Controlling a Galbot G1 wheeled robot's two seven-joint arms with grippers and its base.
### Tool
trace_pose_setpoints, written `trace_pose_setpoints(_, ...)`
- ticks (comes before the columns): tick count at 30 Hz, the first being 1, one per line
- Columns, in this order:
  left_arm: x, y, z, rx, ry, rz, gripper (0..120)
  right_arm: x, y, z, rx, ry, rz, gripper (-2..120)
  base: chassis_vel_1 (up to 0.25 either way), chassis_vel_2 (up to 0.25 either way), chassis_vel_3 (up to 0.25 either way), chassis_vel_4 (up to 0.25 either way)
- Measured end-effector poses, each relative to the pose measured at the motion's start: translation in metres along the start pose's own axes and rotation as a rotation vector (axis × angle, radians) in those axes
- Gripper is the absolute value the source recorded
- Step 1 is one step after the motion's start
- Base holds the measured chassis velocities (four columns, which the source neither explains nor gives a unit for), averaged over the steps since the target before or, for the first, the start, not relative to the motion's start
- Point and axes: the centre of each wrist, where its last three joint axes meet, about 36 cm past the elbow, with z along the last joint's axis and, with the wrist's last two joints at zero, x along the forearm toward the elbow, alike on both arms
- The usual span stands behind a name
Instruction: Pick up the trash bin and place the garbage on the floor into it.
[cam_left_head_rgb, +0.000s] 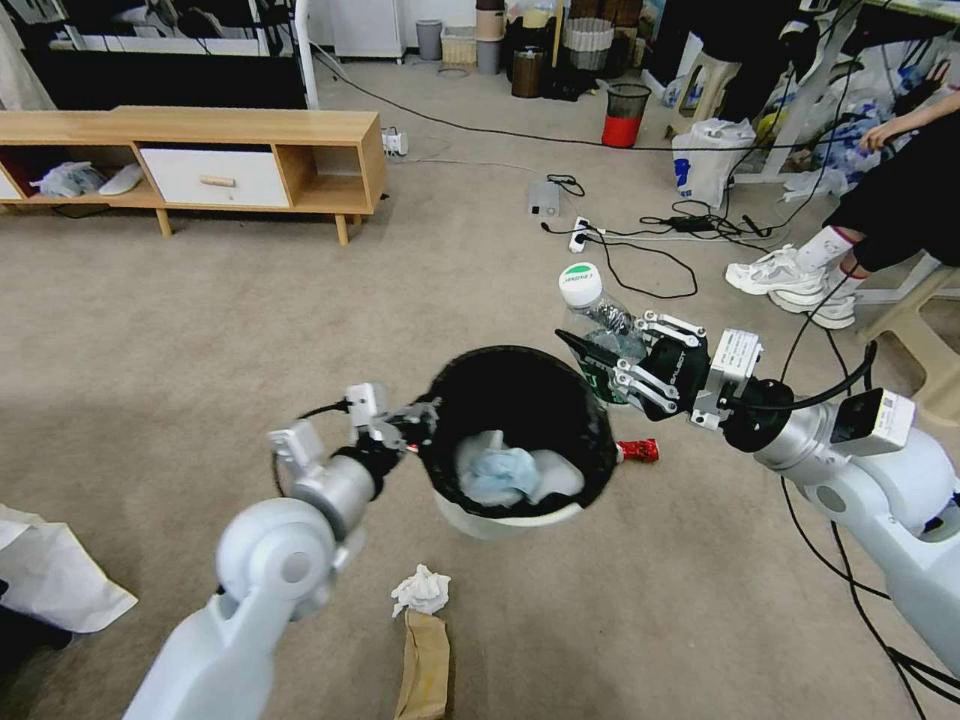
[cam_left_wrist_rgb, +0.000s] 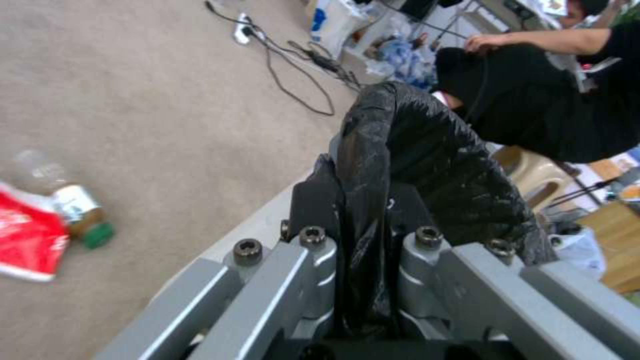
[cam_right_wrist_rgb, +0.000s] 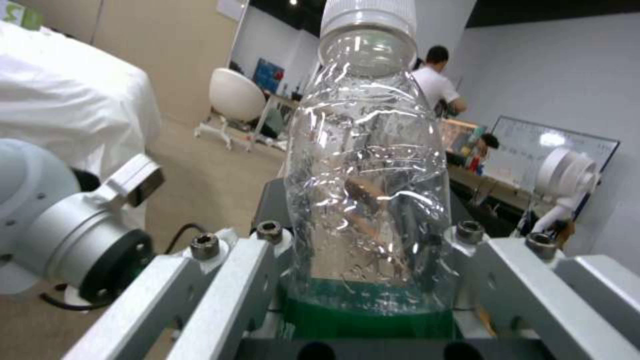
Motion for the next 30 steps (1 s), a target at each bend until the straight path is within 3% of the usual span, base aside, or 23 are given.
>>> trace_pose_setpoints(9, -0.027, -0.010, 0.006, 0.052, -0.018, 0.080, 7, 0.007, 0.006, 0.011, -0.007, 0.031, 0.005, 25, 0.000, 0.000, 0.000, 0.000)
trace_pose_setpoints(15, -0.034, -0.017, 0.007, 0.072, -0.020, 0.104, 7, 0.014, 0.006, 0.013, -0.003, 0.052, 0.011, 25, 0.000, 0.000, 0.000, 0.000)
trace_pose_setpoints(26, -0.032, -0.023, 0.010, 0.079, -0.017, 0.120, 7, 0.021, 0.010, 0.017, 0.007, 0.090, 0.036, 25, 0.000, 0.000, 0.000, 0.000)
trace_pose_setpoints(30, -0.028, -0.024, 0.012, 0.079, -0.016, 0.121, 7, 0.022, 0.011, 0.019, 0.018, 0.101, 0.051, 37, 0.000, 0.000, 0.000, 0.000)
